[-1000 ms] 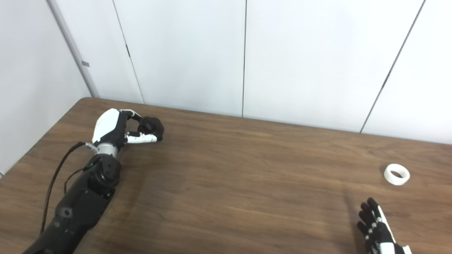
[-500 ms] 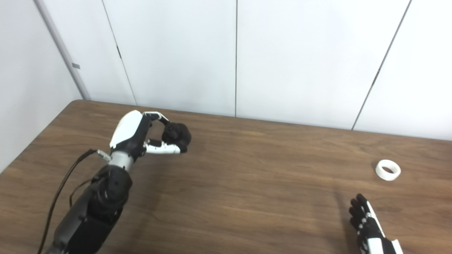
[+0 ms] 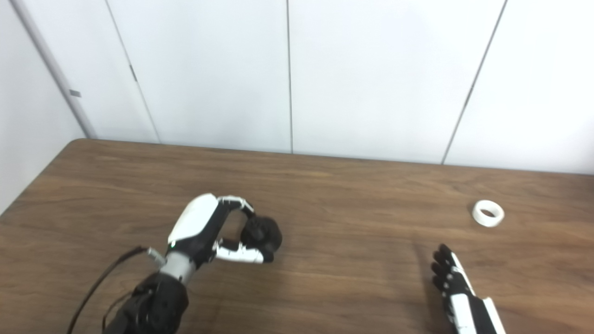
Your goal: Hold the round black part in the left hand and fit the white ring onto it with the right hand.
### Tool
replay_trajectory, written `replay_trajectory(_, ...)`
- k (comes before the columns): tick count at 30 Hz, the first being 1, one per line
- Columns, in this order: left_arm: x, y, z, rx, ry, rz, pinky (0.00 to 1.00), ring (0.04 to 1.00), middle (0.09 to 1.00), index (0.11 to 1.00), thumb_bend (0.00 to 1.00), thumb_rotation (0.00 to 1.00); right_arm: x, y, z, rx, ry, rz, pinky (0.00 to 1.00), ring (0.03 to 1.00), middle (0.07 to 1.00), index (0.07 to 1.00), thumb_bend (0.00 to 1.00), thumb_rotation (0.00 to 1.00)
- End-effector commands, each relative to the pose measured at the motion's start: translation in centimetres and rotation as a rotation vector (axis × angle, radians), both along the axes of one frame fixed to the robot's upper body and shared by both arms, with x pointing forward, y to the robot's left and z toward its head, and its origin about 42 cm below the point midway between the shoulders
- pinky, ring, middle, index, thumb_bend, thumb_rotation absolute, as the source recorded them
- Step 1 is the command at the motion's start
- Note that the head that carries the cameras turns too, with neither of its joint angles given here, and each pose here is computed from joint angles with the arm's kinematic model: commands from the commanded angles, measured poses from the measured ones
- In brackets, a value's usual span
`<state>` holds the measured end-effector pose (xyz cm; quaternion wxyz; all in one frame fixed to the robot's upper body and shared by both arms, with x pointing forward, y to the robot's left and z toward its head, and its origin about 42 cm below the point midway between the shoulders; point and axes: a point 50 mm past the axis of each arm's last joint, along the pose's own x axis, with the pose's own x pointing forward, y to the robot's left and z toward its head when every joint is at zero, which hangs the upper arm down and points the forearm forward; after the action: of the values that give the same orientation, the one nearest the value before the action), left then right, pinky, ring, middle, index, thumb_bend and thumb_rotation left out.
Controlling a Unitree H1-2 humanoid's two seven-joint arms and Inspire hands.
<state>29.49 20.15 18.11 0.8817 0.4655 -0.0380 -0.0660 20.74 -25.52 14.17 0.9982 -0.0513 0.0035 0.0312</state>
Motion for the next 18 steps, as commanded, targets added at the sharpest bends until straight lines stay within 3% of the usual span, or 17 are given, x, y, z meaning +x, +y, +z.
replay_trajectory(1,-0.4,-0.8,1.4,0.013,-0.122,-0.044,0.77,0.826,0.741,0.484,0.52,0.05,0.2,1.2,1.5,0.035,-0.061,0.003,0.96,0.955,0.965,0.976,0.64,1.00)
replay_trajectory(4,-1.2,-1.5,0.2,0.015,-0.123,-0.071,0.87,0.834,0.741,0.484,0.52,0.05,0.3,1.5,1.9,0.034,-0.071,-0.003,0.98,0.968,0.969,0.980,0.61,1.00)
replay_trajectory(11,-2.6,-2.7,-1.4,0.042,-0.096,-0.135,0.96,0.840,0.750,0.484,0.52,0.05,0.7,2.4,2.7,0.043,-0.084,-0.001,0.99,0.972,0.974,0.988,0.58,1.00)
replay_trajectory(18,-3.8,-3.2,-2.8,0.103,-0.042,-0.200,0.93,0.857,0.785,0.484,0.52,0.05,0.7,3.1,3.1,0.019,-0.071,-0.014,1.00,0.972,0.973,0.984,0.63,1.00)
